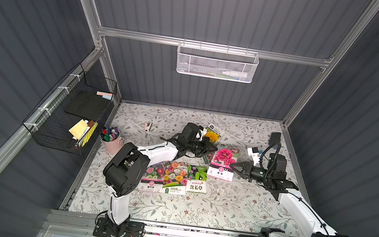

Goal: Arrange the seed packets in a row
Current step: Pick up the seed packet from the center of the board.

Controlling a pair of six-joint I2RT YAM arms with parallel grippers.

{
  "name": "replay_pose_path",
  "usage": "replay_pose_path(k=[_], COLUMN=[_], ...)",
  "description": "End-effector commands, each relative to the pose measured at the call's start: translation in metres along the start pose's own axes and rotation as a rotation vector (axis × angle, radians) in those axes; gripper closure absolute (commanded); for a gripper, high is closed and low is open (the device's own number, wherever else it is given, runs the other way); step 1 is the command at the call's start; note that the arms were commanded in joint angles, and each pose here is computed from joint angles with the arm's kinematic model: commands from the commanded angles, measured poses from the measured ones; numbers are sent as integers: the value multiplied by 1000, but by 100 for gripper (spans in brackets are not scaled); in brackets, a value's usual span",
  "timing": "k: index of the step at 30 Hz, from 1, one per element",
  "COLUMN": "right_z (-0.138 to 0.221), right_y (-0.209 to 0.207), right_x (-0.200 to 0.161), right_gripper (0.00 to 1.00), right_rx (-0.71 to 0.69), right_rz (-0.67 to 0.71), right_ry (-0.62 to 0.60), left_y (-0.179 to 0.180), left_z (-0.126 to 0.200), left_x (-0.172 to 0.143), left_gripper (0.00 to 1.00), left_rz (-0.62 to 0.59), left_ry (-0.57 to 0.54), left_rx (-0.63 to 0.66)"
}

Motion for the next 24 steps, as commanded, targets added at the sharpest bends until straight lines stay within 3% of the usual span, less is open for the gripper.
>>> replay_pose_path(k=[1,2,5,13,24], right_z=[-1,-1,0,-2,-1], right_y=[-3,-5,-16,-33,-39], right_x=[3,4,5,-1,1], right_gripper=[86,67,30,27,38], right_rx=[-1,-9,-38,24,70], right_rz=[-10,-22,-61,-183,-277], right_ry=[-6,-12,-36,-75,-142], left_y=[-20,-19,-13,4,10], left_z=[-6,-7,-7,-9,-15], left_x=[6,7,10,21,31], left_gripper=[100,100,100,100,100], left_rz=[-44,-47,-67,-103,-123], left_ry=[-20,-28,-75,-208,-314], left_rx=[-51,-47,-16,66,109])
Point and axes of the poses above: each gripper's point midway between its finger pads, its own z axis back along the fingers, its own y axis along the line the jaws close on, x = y × z, the point moved 2 cm from there along z, back along the fingers, and after that the axes turned 9 degrees about -z, right-handed, at the moved point
